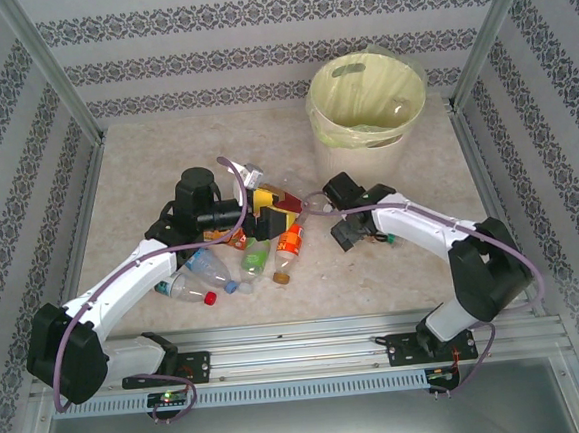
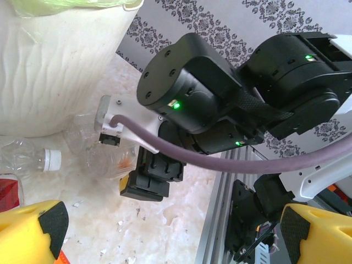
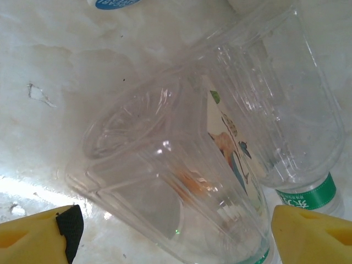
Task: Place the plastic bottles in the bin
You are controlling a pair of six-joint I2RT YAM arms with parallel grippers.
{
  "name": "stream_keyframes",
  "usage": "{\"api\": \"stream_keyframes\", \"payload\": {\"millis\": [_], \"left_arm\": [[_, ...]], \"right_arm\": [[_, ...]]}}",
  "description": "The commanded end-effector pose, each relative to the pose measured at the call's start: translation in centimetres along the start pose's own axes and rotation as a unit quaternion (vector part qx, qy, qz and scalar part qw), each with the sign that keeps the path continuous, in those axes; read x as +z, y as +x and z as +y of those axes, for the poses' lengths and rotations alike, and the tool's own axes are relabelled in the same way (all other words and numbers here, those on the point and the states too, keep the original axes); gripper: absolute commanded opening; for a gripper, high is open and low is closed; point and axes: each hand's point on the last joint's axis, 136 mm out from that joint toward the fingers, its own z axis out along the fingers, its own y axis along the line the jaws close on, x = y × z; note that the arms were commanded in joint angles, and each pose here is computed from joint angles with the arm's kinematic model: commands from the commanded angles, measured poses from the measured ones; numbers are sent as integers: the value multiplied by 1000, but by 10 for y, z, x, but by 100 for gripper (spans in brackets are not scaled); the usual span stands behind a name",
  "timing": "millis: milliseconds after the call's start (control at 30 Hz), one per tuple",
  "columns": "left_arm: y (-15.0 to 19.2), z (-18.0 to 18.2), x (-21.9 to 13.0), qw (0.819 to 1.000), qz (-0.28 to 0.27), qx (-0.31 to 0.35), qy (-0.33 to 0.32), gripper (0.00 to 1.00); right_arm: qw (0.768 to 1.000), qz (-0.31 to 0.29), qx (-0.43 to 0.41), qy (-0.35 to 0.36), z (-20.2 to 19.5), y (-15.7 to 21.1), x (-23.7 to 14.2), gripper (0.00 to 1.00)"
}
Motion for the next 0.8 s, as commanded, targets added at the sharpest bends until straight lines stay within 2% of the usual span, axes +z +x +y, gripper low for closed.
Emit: {"api": "stream_keyframes", "payload": {"millis": [0, 333, 600, 767], "left_arm": [[-6, -3, 0, 1000, -5, 12, 5, 100], [-5, -3, 1, 1000, -7, 9, 10, 100], [-6, -4, 1, 1000, -7, 11, 10, 100], [-6, -4, 1, 1000, -8, 12, 10, 100]], "right_arm": [[1000, 1, -24, 19, -2, -8, 3, 88], [998, 14, -43, 35, 1, -13, 19, 82], [998, 5, -41, 38, 3, -14, 15, 67], [999, 1, -38, 33, 6, -14, 14, 65]]}}
